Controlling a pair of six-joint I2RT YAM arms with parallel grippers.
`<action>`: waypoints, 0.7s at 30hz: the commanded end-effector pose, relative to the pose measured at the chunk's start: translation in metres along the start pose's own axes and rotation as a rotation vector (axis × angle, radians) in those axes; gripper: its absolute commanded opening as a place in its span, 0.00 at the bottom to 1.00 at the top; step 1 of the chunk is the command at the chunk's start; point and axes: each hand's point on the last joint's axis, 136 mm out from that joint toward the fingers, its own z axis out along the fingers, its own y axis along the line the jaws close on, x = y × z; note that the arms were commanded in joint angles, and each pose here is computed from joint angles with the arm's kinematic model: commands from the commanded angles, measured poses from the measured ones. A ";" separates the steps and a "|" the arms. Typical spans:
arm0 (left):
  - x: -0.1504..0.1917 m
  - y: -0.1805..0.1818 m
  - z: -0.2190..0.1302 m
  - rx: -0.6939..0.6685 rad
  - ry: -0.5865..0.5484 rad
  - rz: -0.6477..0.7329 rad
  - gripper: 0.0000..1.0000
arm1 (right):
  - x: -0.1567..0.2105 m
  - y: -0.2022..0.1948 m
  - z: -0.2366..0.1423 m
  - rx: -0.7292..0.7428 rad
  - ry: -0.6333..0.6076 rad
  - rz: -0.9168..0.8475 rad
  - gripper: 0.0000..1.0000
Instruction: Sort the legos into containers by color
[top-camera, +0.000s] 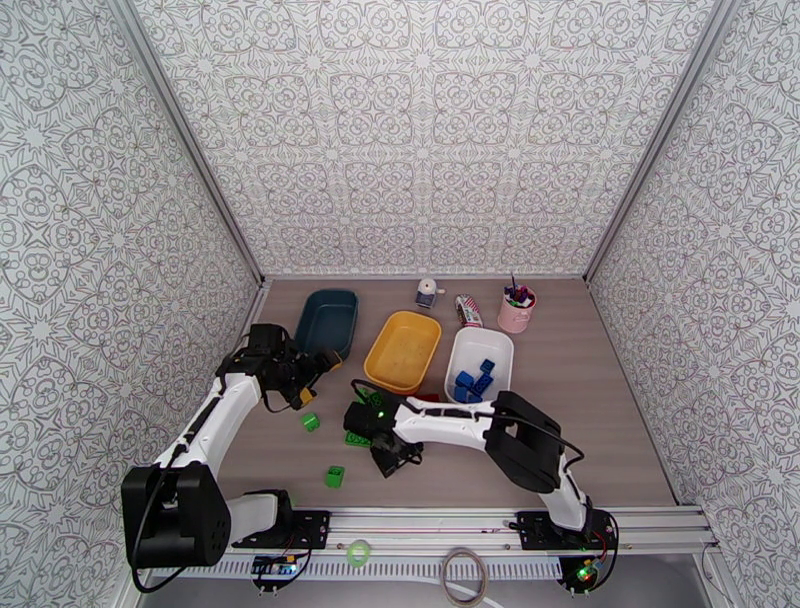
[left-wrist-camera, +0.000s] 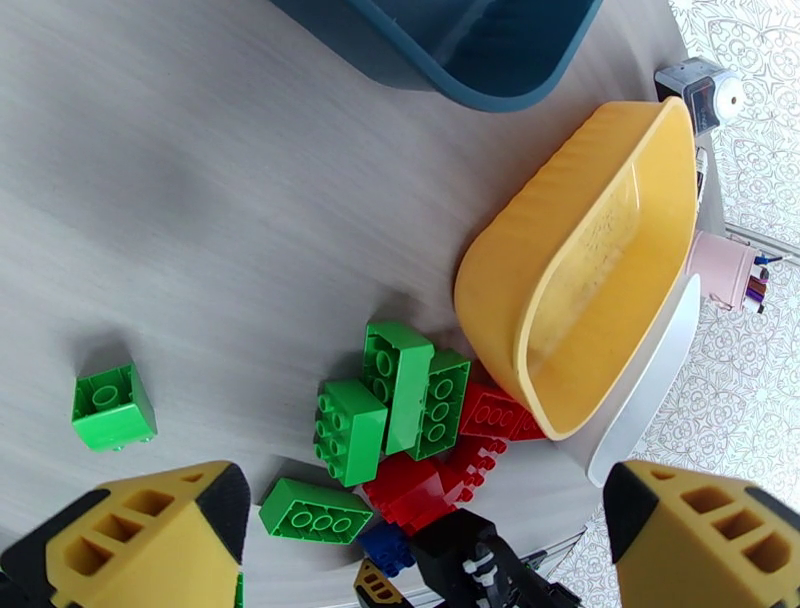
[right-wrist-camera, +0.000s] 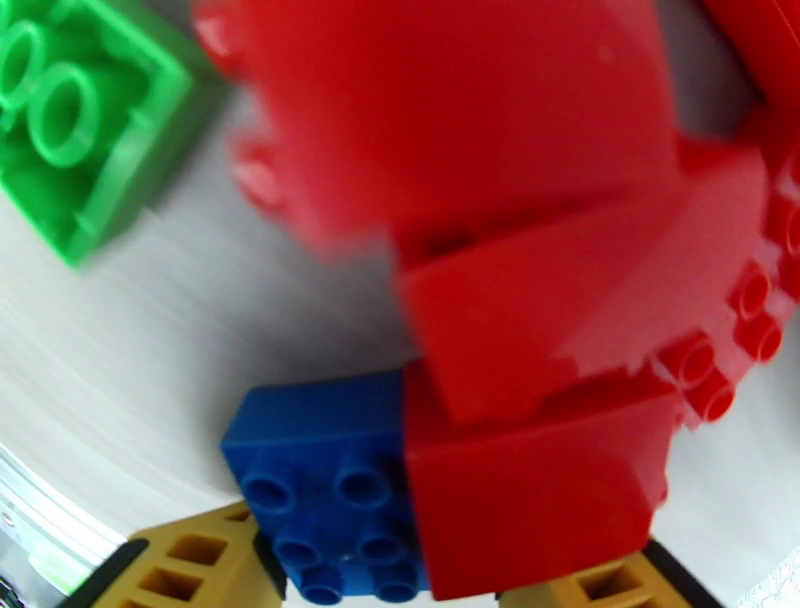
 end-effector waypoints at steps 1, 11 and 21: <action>-0.003 0.000 -0.002 0.009 -0.019 0.001 0.99 | -0.011 0.001 0.000 -0.010 -0.004 0.004 0.50; -0.001 0.002 -0.001 0.009 -0.015 0.003 0.99 | -0.007 0.006 0.002 -0.060 -0.005 0.055 0.48; -0.003 -0.002 -0.002 0.016 -0.016 0.012 0.99 | 0.001 0.000 -0.008 -0.077 -0.027 0.071 0.35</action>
